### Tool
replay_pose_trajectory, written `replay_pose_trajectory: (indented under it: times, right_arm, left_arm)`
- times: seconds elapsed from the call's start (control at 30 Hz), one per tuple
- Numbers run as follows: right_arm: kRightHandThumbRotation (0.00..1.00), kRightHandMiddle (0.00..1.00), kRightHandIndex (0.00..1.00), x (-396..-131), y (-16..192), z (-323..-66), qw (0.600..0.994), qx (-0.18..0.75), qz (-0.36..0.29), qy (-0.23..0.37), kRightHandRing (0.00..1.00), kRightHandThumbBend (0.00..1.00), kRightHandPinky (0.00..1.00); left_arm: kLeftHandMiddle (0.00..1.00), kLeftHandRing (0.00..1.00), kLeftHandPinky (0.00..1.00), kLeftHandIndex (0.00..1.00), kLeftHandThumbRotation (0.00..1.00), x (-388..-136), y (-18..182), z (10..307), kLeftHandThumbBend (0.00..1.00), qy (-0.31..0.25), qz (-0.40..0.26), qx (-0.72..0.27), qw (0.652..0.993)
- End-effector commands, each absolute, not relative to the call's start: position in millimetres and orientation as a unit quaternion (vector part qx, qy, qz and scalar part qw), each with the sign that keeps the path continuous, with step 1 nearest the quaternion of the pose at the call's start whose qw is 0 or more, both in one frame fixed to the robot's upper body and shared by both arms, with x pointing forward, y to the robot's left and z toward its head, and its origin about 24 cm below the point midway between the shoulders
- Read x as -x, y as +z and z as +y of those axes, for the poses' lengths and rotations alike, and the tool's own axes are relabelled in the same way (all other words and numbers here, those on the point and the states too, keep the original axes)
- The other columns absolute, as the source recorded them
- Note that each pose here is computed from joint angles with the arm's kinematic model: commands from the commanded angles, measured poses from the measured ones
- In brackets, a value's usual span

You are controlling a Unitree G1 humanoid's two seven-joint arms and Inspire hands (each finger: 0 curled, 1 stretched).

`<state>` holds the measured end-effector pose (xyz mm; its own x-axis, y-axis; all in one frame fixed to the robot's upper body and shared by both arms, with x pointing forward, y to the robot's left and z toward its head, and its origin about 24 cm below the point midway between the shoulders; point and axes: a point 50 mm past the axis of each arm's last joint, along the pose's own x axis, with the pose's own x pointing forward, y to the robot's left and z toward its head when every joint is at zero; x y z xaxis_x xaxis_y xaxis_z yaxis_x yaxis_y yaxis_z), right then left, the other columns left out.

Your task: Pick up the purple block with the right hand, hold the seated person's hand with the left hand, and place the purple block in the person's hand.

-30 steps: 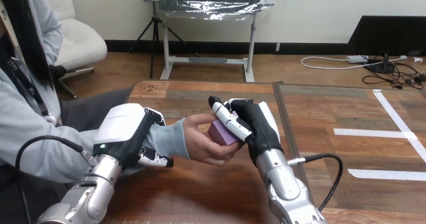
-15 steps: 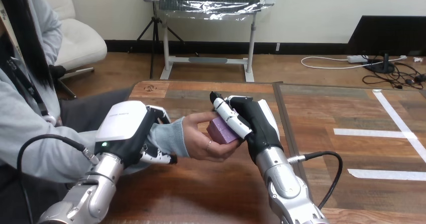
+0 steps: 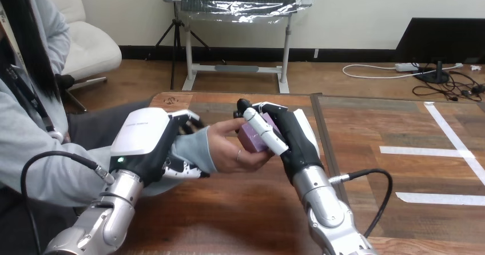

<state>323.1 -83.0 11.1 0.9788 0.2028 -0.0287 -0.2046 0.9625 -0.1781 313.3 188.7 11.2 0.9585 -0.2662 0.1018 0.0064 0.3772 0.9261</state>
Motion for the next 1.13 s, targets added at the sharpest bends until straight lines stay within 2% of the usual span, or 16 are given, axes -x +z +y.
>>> replay_pose_trajectory:
  times: [0.0, 0.37, 0.83, 1.1]
  right_arm:
    - [0.86, 0.64, 0.70, -339.7, 39.8, -88.3, 0.987, 0.111, -0.057, 0.102, 0.61, 0.84, 0.59]
    - [0.93, 0.77, 0.82, -339.3, 42.5, -98.4, 0.984, 0.132, -0.073, 0.094, 0.76, 0.90, 0.74]
    - [0.99, 0.85, 0.90, -337.6, 45.6, -109.9, 0.981, 0.142, -0.096, 0.092, 0.85, 0.99, 0.80]
    - [1.00, 0.87, 0.92, -336.1, 47.4, -115.6, 0.979, 0.149, -0.113, 0.087, 0.88, 1.00, 0.81]
  left_arm:
    - [0.74, 0.76, 0.77, 0.79, 0.27, -323.5, 39.5, 186.0, 0.87, -0.048, -0.174, -0.528, 0.830]
    - [0.85, 0.88, 0.86, 0.89, 0.41, -313.0, 38.6, 192.5, 0.88, -0.040, -0.177, -0.496, 0.849]
    - [0.96, 0.95, 0.89, 0.97, 0.65, -296.2, 38.0, 200.6, 0.97, -0.025, -0.208, -0.430, 0.878]
    - [0.98, 0.97, 0.91, 0.99, 0.72, -287.0, 37.3, 205.0, 1.00, -0.017, -0.227, -0.399, 0.888]
